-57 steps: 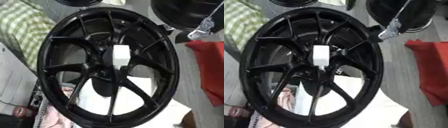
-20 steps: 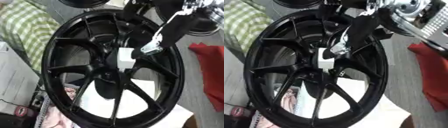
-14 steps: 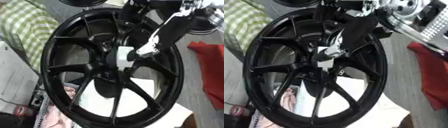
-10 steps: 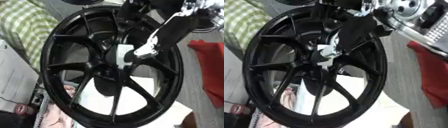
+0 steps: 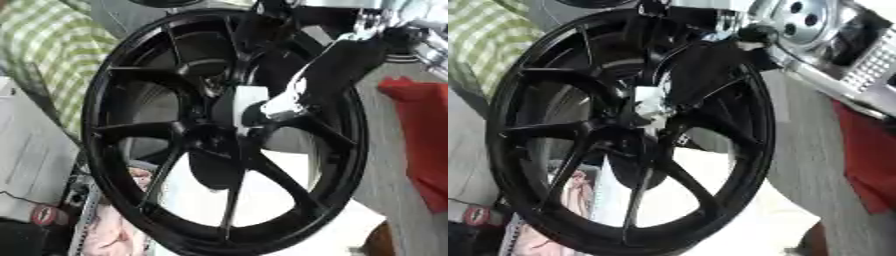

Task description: Pull the pin out of the wheel hub.

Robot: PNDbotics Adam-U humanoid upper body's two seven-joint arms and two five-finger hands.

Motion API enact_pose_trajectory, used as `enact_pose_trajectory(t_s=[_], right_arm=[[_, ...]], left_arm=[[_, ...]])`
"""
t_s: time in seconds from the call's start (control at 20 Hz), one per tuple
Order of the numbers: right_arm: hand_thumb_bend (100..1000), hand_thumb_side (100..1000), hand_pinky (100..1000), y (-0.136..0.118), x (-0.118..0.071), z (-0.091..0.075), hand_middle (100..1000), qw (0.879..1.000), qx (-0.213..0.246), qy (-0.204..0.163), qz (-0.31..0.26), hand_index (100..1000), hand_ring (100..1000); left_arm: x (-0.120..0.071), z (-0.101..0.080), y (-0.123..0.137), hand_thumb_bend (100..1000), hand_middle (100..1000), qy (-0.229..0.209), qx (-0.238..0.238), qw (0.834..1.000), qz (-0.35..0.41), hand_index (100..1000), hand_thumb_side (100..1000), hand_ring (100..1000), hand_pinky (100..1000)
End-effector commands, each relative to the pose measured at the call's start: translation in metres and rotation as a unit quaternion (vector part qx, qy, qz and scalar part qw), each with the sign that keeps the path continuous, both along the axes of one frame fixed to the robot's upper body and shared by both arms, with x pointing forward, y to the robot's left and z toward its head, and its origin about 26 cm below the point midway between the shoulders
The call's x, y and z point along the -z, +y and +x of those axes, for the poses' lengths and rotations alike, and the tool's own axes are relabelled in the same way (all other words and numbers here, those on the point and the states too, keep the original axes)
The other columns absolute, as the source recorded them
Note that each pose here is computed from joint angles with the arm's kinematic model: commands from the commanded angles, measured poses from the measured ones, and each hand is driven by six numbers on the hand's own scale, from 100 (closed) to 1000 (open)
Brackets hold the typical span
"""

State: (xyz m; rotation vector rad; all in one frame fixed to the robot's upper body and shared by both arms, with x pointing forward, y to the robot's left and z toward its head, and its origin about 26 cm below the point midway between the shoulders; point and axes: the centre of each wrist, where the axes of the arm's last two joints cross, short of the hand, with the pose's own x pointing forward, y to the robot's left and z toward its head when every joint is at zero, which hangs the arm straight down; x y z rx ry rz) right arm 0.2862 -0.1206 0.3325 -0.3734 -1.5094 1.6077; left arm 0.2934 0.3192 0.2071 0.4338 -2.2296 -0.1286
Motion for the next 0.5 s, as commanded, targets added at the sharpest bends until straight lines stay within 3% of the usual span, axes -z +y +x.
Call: enact_pose_trajectory(t_s=[0.05, 0.5], right_arm=[[627, 323, 848, -0.003, -0.002, 0.004, 739, 1.0, 0.017, -0.005, -0.007, 814, 863], [584, 323, 850, -0.007, 0.009, 0.017, 740, 0.999, 0.03, 0.005, -0.023, 814, 865]], left_arm=[[-0.007, -0.003, 0.001, 100, 609, -0.012, 0.0, 1.0, 0.005, 798, 820, 636, 768], [-0.008, -0.003, 0.0, 100, 609, -0.014, 0.002, 1.0, 0.004, 798, 824, 635, 769]])
